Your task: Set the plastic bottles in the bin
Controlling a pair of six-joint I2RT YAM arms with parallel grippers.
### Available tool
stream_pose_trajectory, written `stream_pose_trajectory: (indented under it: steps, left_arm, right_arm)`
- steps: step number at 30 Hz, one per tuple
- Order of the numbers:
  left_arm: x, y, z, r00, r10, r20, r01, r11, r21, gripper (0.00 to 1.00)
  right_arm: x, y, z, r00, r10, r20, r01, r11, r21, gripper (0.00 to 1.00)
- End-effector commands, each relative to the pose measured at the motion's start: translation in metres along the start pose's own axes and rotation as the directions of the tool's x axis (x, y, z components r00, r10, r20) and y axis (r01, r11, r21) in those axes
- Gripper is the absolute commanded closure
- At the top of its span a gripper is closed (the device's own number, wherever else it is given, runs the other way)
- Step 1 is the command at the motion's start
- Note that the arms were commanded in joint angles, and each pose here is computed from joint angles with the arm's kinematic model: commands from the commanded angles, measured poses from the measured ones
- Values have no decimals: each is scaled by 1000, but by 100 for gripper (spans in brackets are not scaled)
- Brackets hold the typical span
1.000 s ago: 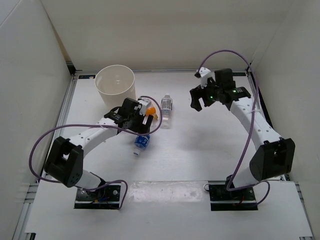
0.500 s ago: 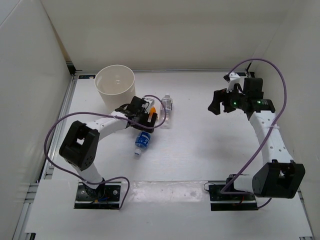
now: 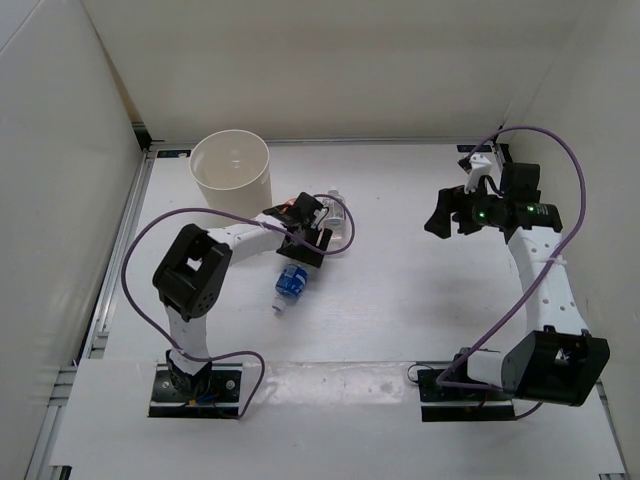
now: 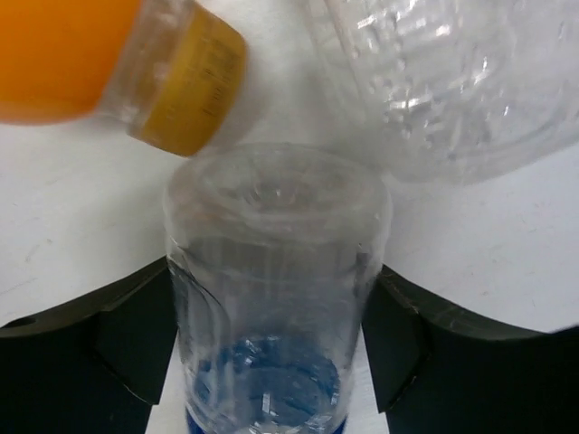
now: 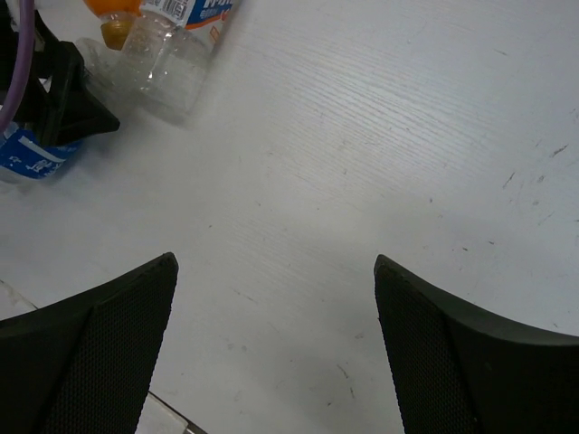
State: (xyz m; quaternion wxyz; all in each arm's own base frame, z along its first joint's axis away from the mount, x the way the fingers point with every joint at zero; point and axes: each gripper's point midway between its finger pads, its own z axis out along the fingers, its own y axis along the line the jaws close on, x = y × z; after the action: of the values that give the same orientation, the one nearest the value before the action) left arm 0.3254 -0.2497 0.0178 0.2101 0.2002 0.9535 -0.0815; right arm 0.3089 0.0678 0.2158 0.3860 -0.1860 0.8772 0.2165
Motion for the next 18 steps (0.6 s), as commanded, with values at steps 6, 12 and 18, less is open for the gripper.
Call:
stream_pose_trajectory:
  steps: [6, 12, 18]
  left_arm:
    - [-14, -2, -28, 999, 42, 20, -41, 999, -22, 25]
    - [-33, -22, -62, 984, 166, 65, -166, 986, -2, 42]
    - [-86, -51, -122, 895, 351, 275, -352, 935, -49, 45]
  right_arm:
    - [-14, -11, 12, 999, 48, -6, -48, 996, -71, 10]
    - [-20, -11, 23, 995, 97, -10, -98, 990, -106, 10]
    - [-19, -11, 30, 990, 136, -21, -138, 981, -136, 10]
